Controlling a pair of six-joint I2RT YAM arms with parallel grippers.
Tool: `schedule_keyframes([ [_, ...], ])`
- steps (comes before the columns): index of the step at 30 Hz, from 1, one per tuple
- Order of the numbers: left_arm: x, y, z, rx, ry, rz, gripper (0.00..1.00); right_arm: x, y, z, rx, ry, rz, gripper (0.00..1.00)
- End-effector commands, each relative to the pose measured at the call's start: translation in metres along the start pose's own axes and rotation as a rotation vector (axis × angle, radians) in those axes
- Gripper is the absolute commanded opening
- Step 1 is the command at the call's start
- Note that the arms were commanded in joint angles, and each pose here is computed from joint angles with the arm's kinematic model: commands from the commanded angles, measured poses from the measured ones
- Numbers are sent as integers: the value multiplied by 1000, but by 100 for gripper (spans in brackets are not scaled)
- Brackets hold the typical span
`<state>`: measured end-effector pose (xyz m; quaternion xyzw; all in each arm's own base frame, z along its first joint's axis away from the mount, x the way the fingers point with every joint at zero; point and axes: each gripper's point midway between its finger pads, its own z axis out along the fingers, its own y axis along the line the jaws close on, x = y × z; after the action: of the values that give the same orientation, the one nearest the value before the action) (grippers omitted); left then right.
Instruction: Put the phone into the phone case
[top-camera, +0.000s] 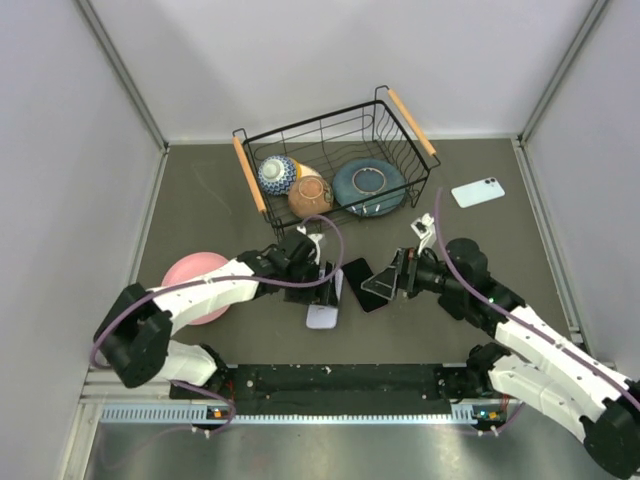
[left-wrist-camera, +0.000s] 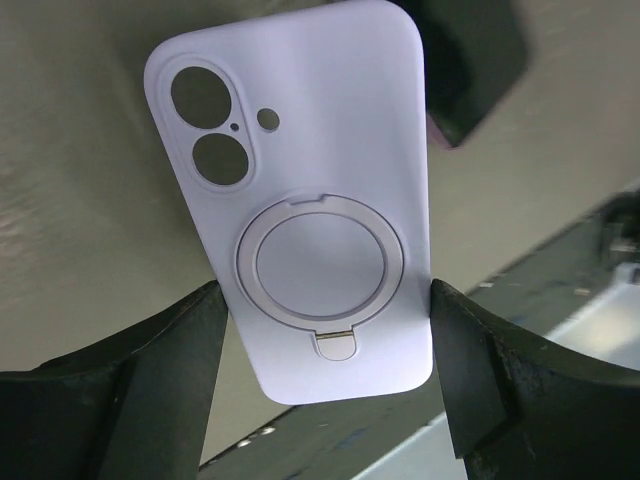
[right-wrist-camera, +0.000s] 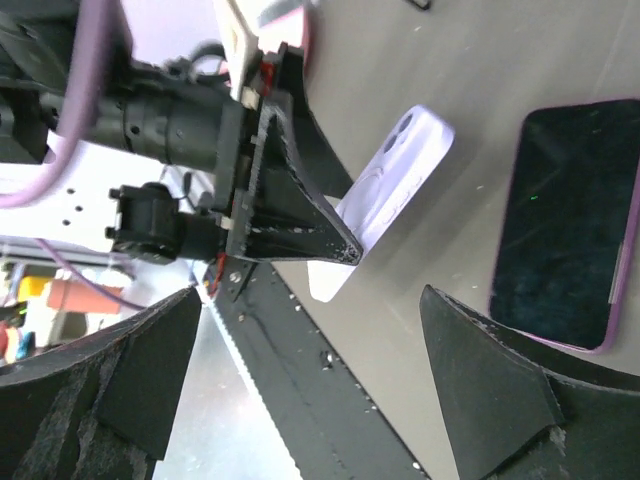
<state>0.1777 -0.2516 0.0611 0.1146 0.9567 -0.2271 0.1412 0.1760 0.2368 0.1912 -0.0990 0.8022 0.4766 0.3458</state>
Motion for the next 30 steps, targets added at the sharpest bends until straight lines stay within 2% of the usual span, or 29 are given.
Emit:
schedule_keyframes([
  [1, -28, -59, -34, 337, -118, -106, 46, -13, 37, 9, -235, -46, 67, 89],
  [3, -37, -66, -45, 435, -186, -131, 47, -4, 35, 15, -268, -42, 90, 83],
  [4, -31, -68, -46, 476, -177, -156, 48, 2, 36, 17, -278, -29, 110, 81],
  [6, -42, -78, -61, 561, -252, -134, 50, 11, 32, 21, -280, -21, 126, 74],
  [11, -35, -85, -67, 632, -241, -84, 48, 7, 21, 28, -241, -76, 224, 60],
  [15, -31, -93, -72, 706, -254, -50, 48, -2, 18, 33, -211, -107, 257, 54],
  [20, -24, -96, -76, 753, -248, -30, 49, -6, 11, 42, -182, -110, 300, 52],
  [26, -22, -95, -74, 752, -243, -16, 49, -6, 19, 51, -233, -79, 338, 48],
  [30, -20, -91, -66, 732, -215, -15, 49, -7, 21, 56, -241, -75, 354, 36],
])
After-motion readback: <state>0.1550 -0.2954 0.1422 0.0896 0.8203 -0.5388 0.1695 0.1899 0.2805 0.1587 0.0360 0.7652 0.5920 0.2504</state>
